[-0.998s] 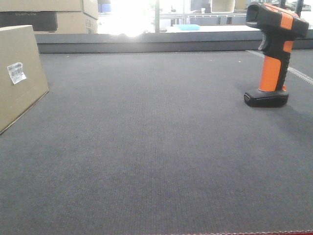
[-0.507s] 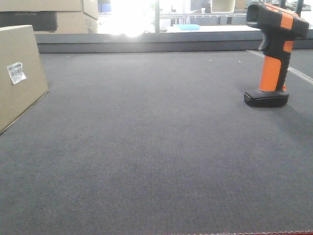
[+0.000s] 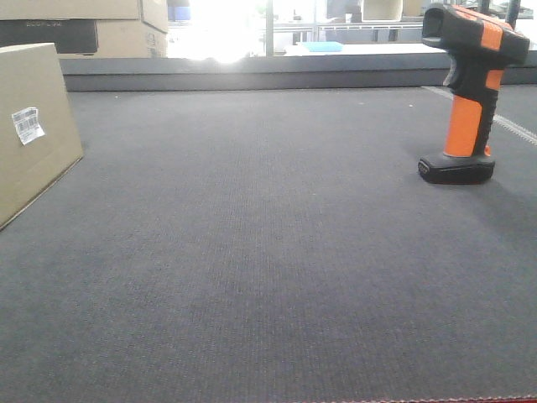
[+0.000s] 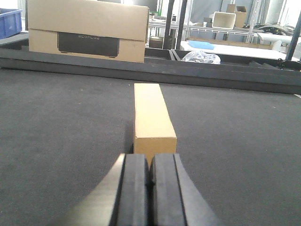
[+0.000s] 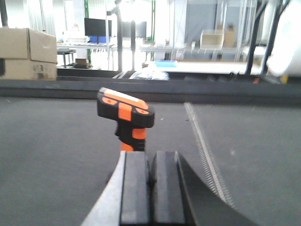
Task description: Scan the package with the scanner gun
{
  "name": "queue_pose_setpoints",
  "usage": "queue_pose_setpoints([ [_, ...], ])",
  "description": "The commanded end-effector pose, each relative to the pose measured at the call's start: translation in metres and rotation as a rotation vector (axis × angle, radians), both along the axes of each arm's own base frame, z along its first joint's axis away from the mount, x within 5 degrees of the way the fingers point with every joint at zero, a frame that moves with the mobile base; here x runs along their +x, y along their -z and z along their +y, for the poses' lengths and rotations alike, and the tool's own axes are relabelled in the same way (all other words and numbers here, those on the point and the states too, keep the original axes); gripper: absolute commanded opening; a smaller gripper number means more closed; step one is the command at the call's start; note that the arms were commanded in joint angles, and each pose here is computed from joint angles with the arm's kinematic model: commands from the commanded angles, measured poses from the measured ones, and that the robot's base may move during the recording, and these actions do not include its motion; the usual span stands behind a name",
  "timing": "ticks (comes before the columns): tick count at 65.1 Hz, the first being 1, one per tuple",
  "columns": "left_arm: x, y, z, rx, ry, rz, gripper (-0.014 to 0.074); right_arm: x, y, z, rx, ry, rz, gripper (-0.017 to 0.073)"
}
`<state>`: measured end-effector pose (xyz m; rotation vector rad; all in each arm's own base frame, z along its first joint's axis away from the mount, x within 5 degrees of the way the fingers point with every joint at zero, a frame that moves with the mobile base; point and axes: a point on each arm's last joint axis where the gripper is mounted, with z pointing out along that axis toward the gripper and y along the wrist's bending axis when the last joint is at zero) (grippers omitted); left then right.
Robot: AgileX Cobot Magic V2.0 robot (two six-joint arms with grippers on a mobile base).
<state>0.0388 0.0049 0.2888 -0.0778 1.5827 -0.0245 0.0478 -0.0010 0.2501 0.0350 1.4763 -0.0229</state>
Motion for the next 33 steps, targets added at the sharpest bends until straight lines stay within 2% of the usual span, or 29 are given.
queue_pose_setpoints([
  [1, -0.001, -0.001, 0.000, -0.003, 0.000, -0.015, -0.0111, 0.002, 0.007, -0.001, -0.082, 0.023, -0.045, -0.0162],
  [4, -0.001, -0.001, 0.000, -0.003, 0.000, -0.015, -0.0111, 0.004, 0.014, -0.001, -0.106, 0.026, -0.025, -0.0162],
  [14, -0.001, -0.001, 0.000, -0.003, 0.000, -0.015, -0.0111, 0.008, 0.033, -0.002, -0.103, 0.033, -0.029, -0.0162],
  [18, -0.001, -0.001, 0.000, -0.003, 0.000, -0.015, -0.0111, 0.007, 0.031, -0.003, -0.080, 0.036, -0.059, -0.0162],
  [23, -0.001, -0.001, 0.000, -0.003, 0.000, -0.015, -0.0111, 0.008, 0.032, -0.003, -0.024, 0.027, -0.045, -0.0162],
  [33, -0.001, -0.001, 0.000, -0.003, 0.000, -0.015, -0.0111, 0.008, 0.032, -0.003, -0.016, 0.027, -0.052, -0.0162],
])
